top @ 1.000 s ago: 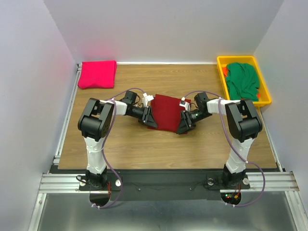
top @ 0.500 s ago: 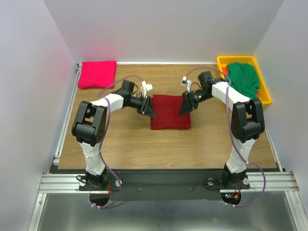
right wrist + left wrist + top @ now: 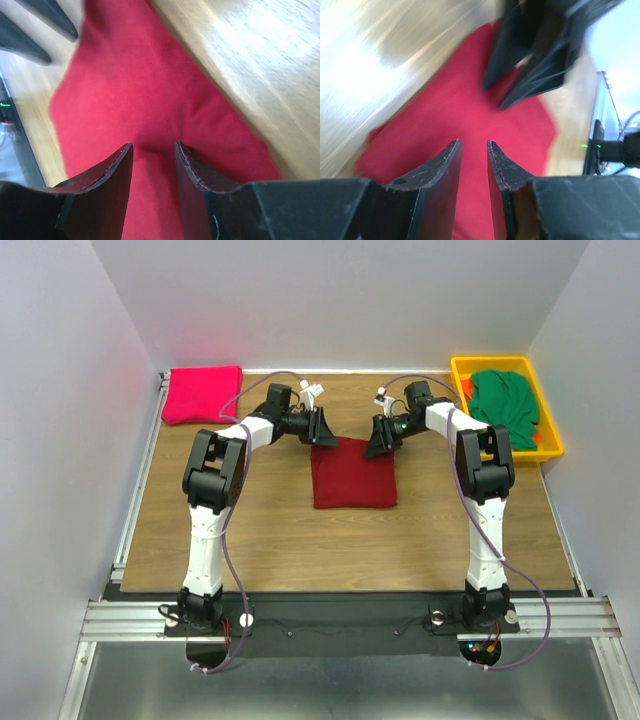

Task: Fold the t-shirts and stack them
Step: Fold the tshirt, then neatly place the folded tshirt to the corner

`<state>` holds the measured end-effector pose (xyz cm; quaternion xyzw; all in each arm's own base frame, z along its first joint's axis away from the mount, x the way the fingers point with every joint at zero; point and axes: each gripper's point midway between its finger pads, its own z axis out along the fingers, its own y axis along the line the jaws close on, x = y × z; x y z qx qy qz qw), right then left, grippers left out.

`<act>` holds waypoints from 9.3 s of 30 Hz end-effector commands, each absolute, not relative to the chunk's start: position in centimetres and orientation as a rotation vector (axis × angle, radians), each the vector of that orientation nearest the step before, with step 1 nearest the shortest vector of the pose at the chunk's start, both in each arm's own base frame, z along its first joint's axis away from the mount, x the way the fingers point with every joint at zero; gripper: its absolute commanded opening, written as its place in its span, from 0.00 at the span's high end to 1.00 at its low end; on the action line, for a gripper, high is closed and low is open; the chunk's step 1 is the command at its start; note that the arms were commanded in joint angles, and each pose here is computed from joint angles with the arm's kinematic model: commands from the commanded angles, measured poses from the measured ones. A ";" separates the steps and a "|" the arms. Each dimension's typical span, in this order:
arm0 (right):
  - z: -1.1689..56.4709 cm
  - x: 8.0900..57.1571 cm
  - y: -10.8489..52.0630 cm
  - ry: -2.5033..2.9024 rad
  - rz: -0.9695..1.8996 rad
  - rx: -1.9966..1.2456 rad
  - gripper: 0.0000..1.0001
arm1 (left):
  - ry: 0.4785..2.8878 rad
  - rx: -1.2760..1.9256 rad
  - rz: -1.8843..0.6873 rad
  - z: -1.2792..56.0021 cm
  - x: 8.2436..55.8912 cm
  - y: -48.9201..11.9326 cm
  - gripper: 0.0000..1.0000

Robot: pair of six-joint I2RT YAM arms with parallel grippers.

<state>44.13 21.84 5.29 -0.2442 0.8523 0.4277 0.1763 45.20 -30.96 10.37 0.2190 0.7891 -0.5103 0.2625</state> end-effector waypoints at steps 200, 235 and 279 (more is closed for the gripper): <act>16.0 44.4 22.6 2.279 0.653 -0.297 0.00 | 1.770 0.309 -0.067 31.2 64.5 -4.4 1.00; 15.3 44.8 23.0 2.301 0.666 -0.308 0.00 | 1.865 0.328 -0.028 23.7 67.6 3.4 1.00; 16.8 42.8 20.5 2.266 0.563 -0.364 0.00 | 1.872 0.147 0.069 27.3 61.0 14.4 0.38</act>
